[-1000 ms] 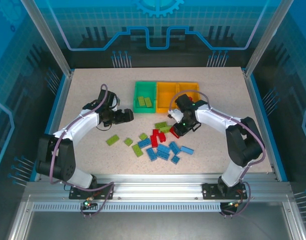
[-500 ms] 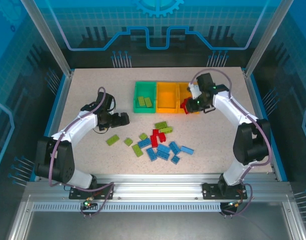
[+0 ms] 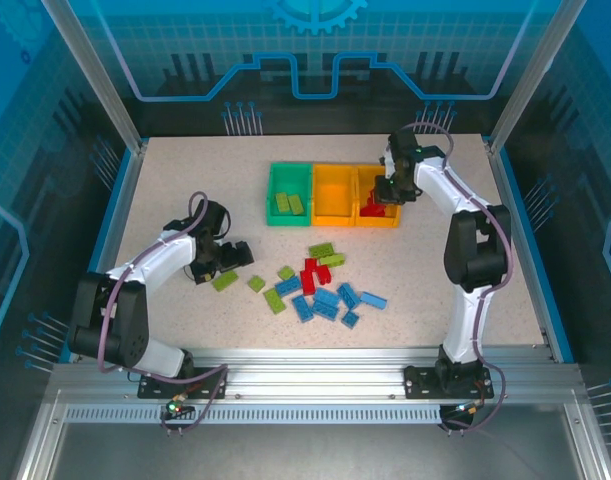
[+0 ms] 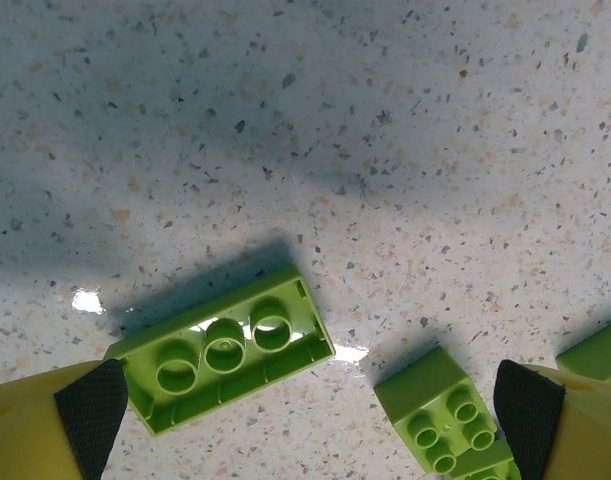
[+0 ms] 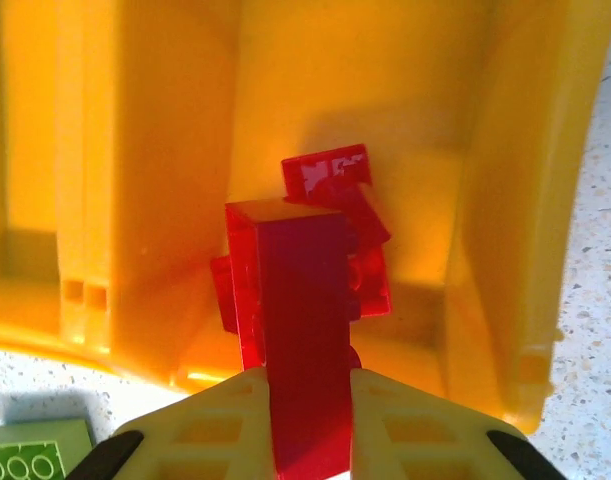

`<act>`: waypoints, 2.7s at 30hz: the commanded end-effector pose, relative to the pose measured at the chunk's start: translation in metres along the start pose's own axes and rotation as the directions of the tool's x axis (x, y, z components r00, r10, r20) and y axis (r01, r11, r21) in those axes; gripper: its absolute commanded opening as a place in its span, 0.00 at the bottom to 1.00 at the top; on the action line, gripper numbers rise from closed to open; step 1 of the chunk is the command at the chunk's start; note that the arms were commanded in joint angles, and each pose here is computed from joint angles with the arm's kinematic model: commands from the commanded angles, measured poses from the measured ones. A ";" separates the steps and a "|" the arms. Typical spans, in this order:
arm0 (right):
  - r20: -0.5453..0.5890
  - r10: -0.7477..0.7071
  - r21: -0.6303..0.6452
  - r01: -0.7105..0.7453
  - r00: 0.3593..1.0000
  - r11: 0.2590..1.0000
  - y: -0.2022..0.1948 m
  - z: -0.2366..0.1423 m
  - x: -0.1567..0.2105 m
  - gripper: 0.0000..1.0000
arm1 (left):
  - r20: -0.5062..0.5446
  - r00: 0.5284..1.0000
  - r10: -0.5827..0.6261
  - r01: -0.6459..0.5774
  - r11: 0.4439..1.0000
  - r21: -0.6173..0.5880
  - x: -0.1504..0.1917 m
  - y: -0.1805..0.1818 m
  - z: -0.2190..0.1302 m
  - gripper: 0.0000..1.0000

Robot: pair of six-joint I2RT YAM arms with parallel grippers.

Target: Sort the legos into containers by color

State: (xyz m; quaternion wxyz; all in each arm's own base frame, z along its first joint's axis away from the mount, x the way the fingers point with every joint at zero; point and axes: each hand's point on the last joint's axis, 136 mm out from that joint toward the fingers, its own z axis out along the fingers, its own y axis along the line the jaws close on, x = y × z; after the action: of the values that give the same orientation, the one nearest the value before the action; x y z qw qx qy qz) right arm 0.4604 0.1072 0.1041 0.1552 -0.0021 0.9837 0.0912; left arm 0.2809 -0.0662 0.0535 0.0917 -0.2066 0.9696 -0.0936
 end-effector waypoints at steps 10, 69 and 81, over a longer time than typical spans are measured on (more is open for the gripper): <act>-0.001 0.058 0.019 -0.058 0.998 0.998 -0.008 0.001 -0.015 0.65 | -0.072 0.977 -0.201 0.197 0.979 -0.055 0.023 0.018 0.010 0.99; 0.078 -0.118 -0.055 0.123 0.990 0.991 0.038 -0.055 0.049 0.70 | 0.263 0.931 0.254 -0.299 0.942 0.150 -0.123 -0.159 -0.045 0.61; -0.040 -0.166 -0.070 0.163 0.985 0.984 0.079 -0.029 0.123 0.72 | 0.202 0.919 0.337 -0.371 0.915 0.160 -0.154 -0.214 -0.006 0.66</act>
State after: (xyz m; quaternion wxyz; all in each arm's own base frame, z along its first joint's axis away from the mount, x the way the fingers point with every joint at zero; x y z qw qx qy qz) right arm 0.3437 0.1756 0.1121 0.1477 -0.1040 0.9774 0.1094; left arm 0.5063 -0.1844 0.1269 0.2325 -0.0480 0.9600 -0.1488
